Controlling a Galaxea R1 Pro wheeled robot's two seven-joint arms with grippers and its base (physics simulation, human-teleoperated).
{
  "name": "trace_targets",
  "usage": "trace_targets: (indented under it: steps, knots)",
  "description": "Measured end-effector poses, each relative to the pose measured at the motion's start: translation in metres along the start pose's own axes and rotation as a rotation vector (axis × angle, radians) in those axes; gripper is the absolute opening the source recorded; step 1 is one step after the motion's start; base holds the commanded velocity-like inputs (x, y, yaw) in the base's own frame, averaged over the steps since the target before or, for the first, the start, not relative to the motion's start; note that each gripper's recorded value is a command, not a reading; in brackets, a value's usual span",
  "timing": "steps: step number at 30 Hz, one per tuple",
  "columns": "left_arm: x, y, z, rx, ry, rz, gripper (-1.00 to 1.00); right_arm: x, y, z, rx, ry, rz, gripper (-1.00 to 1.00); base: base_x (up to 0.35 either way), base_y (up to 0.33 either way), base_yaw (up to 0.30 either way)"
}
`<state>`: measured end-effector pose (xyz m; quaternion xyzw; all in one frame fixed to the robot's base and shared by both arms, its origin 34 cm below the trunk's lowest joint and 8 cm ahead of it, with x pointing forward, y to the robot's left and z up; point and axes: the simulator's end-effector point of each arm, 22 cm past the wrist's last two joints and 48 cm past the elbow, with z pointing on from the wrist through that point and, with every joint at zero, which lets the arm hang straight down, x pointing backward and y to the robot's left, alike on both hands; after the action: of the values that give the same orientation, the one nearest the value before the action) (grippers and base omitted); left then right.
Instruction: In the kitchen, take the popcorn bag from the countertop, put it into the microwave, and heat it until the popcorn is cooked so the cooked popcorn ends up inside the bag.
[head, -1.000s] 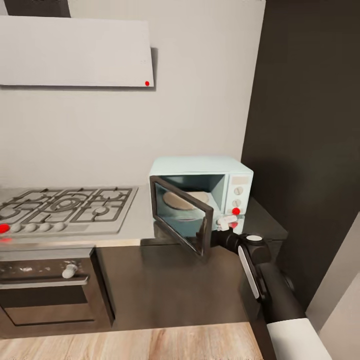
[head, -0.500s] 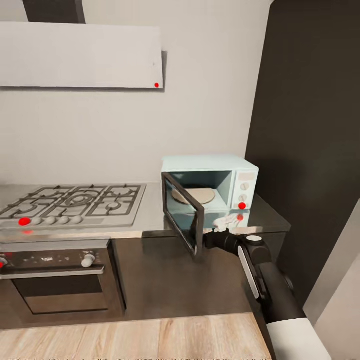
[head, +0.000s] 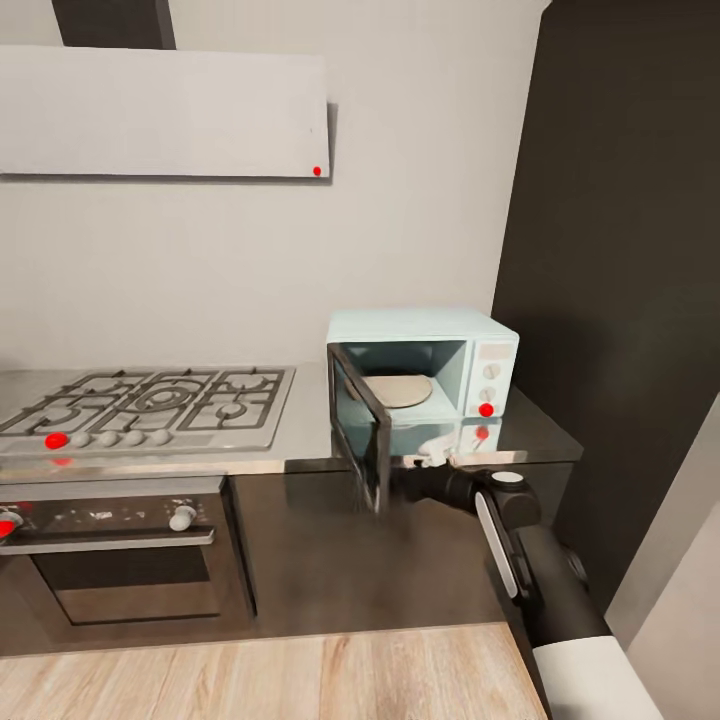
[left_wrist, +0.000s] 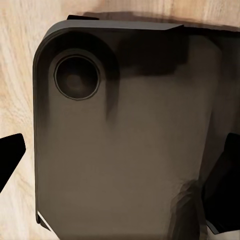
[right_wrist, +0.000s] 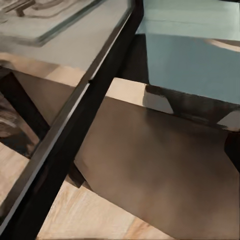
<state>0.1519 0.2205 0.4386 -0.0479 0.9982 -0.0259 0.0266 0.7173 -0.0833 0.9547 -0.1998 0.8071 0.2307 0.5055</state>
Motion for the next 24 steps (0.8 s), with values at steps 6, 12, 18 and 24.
trace_targets:
  steps: [6,12,18,24]
  knots:
    - [0.0,0.0,0.0,0.0,0.0,0.0,1.0,0.005,0.017,0.001,-0.083,0.011,0.008,1.0,0.0,0.0,0.0]
    - [0.0,-0.001,0.0,0.006,-0.001,0.001,1.0,0.005,0.026,0.0,-0.128,0.011,0.006,1.0,0.0,0.012,0.0]
    - [0.0,-0.002,0.0,0.007,-0.001,0.0,1.0,0.005,0.025,-0.001,-0.128,0.011,0.006,1.0,0.0,0.179,0.0]
    - [0.0,-0.002,0.0,0.007,-0.001,0.0,1.0,0.006,0.022,-0.002,-0.121,0.012,0.004,1.0,0.0,0.191,0.0]
